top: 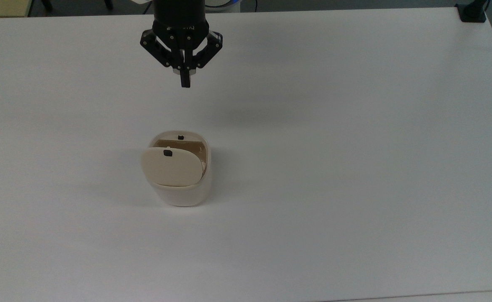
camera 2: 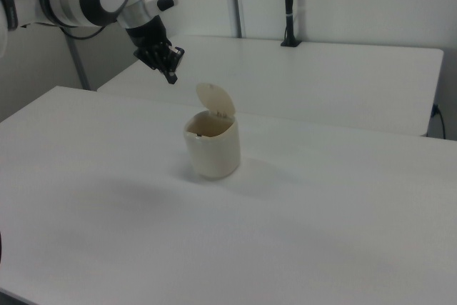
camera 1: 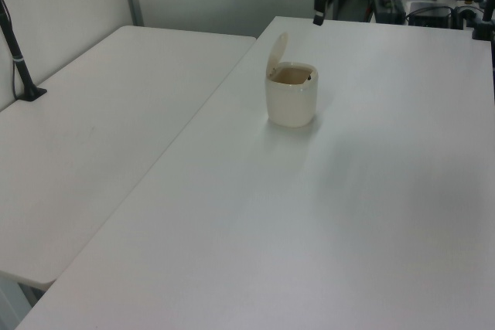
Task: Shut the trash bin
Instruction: 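Move the gripper down toward the open lid of the cream bin, then push the raised lid down with the gripper fingertips until it shuts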
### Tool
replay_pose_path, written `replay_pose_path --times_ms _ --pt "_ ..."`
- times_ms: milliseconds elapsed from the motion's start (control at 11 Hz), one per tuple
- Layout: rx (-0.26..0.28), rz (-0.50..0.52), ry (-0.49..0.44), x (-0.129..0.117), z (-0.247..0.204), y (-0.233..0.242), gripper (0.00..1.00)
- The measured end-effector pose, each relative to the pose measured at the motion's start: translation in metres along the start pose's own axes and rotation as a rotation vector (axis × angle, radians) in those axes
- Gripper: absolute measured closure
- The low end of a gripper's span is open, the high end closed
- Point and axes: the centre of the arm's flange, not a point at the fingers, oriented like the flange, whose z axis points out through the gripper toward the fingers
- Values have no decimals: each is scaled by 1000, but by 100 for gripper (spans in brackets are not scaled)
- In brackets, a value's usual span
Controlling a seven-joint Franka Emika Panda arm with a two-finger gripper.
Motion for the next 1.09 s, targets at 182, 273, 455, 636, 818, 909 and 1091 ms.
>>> replay_pose_path --times_ms 182,273,455,636,818,909,1091 --pt "-15 -3 82 14 13 5 99" --pt "-17 2 138 22 19 10 99" --pt "-18 17 226 35 36 21 99" --pt "-16 21 297 45 52 25 99" --pt "-17 28 337 49 63 31 99" --pt "-18 33 354 51 67 35 99" --pt "-20 37 356 52 82 39 99"
